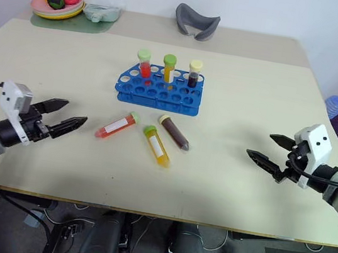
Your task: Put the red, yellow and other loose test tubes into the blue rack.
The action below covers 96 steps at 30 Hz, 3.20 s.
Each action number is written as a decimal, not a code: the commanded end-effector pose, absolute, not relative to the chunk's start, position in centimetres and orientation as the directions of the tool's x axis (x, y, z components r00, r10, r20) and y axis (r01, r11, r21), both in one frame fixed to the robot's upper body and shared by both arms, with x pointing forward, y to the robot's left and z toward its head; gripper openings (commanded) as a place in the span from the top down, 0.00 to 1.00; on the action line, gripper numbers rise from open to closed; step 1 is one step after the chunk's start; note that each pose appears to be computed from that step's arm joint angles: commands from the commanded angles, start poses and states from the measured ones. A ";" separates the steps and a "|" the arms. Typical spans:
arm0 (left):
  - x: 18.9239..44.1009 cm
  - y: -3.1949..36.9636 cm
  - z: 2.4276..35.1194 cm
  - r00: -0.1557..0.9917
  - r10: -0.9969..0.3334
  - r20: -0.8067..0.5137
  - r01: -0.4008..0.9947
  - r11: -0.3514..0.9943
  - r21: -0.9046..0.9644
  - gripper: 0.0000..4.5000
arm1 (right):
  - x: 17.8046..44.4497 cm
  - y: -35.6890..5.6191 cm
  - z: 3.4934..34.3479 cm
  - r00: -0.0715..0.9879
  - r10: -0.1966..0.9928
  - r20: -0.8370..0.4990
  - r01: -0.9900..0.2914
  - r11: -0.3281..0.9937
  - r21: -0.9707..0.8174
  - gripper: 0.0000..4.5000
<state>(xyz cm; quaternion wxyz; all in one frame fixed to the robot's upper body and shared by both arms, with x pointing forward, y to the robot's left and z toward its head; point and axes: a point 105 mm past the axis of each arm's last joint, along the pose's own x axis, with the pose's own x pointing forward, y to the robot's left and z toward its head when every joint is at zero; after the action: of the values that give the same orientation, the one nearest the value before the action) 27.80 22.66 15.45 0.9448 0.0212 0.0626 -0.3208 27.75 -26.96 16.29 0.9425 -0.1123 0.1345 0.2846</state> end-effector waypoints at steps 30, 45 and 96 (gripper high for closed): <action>25.2 16.4 14.6 0.532 -0.837 -0.124 0.847 0.528 0.071 0.01 | 31.4 -8.5 22.2 0.571 0.580 -0.581 -0.722 0.692 -0.019 0.00; 26.8 15.6 15.1 0.553 -0.831 -0.060 0.833 0.549 0.076 0.01 | 32.4 -12.2 22.2 0.825 0.437 -0.357 -0.514 0.844 -0.155 0.00; 26.5 17.2 14.8 0.554 -0.823 -0.125 0.833 0.544 0.101 0.01 | 30.2 -8.6 18.1 0.557 0.555 -0.617 -0.732 0.679 -0.050 0.00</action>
<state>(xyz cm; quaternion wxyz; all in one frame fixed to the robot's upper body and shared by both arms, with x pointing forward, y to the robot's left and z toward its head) 26.71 17.50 14.00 0.8835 0.0562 0.0462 -0.4628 30.07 -8.97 17.45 0.8681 -0.1404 0.2988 0.3707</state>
